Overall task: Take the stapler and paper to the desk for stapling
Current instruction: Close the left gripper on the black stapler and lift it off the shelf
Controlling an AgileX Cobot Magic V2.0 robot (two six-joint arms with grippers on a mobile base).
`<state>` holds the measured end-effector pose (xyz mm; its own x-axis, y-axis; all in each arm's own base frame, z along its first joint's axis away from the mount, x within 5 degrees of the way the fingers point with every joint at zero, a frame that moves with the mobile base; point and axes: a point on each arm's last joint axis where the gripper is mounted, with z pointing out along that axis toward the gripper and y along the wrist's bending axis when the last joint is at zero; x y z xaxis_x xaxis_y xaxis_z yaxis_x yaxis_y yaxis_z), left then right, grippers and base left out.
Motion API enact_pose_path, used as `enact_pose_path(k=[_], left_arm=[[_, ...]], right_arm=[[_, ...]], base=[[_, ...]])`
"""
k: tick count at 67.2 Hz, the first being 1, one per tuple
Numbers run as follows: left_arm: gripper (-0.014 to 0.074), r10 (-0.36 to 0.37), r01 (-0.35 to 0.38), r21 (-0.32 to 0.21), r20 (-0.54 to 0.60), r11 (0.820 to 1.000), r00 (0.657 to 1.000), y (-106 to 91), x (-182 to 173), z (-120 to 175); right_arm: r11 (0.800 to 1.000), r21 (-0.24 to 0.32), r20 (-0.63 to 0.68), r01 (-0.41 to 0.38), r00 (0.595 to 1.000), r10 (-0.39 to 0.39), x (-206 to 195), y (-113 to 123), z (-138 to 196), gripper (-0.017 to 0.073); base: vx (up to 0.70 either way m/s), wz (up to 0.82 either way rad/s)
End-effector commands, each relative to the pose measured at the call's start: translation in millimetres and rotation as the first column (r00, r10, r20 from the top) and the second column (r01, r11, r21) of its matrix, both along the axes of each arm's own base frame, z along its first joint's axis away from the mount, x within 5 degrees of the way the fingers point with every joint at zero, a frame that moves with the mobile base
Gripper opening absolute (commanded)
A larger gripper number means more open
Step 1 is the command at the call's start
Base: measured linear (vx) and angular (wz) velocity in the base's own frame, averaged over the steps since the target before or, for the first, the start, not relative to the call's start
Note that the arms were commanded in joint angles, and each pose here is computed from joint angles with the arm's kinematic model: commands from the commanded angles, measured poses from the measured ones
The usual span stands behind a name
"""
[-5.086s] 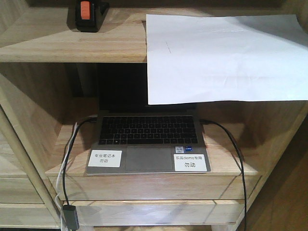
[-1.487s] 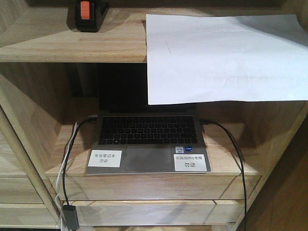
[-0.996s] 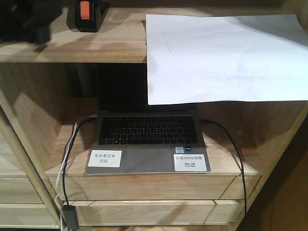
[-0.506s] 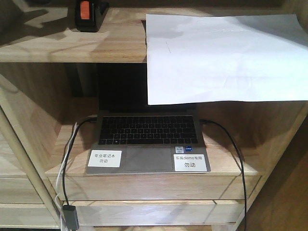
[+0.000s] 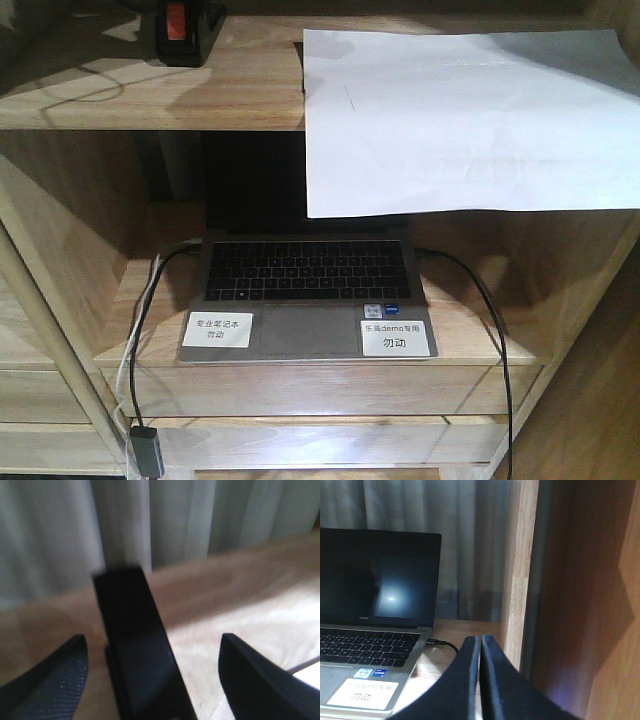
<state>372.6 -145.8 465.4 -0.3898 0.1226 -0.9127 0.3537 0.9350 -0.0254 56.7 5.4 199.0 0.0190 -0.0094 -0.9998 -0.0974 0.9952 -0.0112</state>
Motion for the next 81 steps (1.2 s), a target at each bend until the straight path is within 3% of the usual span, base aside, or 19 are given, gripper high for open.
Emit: enact_pose_path(k=[1,7,15,29,40,52,60,70,81], left_arm=[[0.0517,0.008,-0.002,-0.061,0.097,0.998,0.995,3.9,-13.3,27.7],[0.0475,0.007,-0.003,-0.053,0.077,0.999,0.997,2.7,-10.4,22.9],[0.0347,0.006,-0.003,-0.050,0.072,0.999,0.997,2.1,-8.9,21.1],[-0.0008,0.008,0.000,-0.070,0.123,0.998,0.992,3.2,-11.5,29.2],[-0.0007,0.010,0.008,-0.101,0.184,0.995,0.983,9.4,-28.4,49.4],[-0.0008,0.003,0.015,-0.086,0.211,0.996,0.977,20.9,-57.3,65.2],[-0.0008,0.002,0.018,-0.087,0.228,0.996,0.974,29.6,-79.5,61.3],[-0.0008,0.003,0.032,-0.124,0.274,0.992,0.962,46.6,-125.2,60.7],[-0.0008,-0.004,0.039,-0.111,0.298,0.993,0.954,67.9,-179.5,48.3]], right_arm=[[1.000,-0.010,0.058,-0.001,0.998,0.001,-0.2,0.2,-0.3,-0.0009],[1.000,-0.010,0.058,-0.001,0.998,0.001,-0.2,0.2,-0.3,-0.0009],[1.000,-0.010,0.058,-0.001,0.998,0.001,-0.2,0.2,-0.3,-0.0009],[1.000,-0.010,0.058,-0.001,0.998,0.001,-0.2,0.2,-0.3,-0.0009],[1.000,-0.010,0.058,-0.001,0.998,0.001,-0.2,0.2,-0.3,-0.0009],[1.000,-0.010,0.058,-0.001,0.998,0.001,-0.2,0.2,-0.3,-0.0009],[1.000,-0.010,0.058,-0.001,0.998,0.001,-0.2,0.2,-0.3,-0.0009],[1.000,-0.010,0.058,-0.001,0.998,0.001,-0.2,0.2,-0.3,-0.0009],[1.000,-0.010,0.058,-0.001,0.998,0.001,-0.2,0.2,-0.3,-0.0009]], base=[[0.00,0.00],[0.00,0.00],[0.00,0.00],[0.00,0.00],[0.00,0.00],[0.00,0.00],[0.00,0.00],[0.00,0.00],[0.00,0.00]])
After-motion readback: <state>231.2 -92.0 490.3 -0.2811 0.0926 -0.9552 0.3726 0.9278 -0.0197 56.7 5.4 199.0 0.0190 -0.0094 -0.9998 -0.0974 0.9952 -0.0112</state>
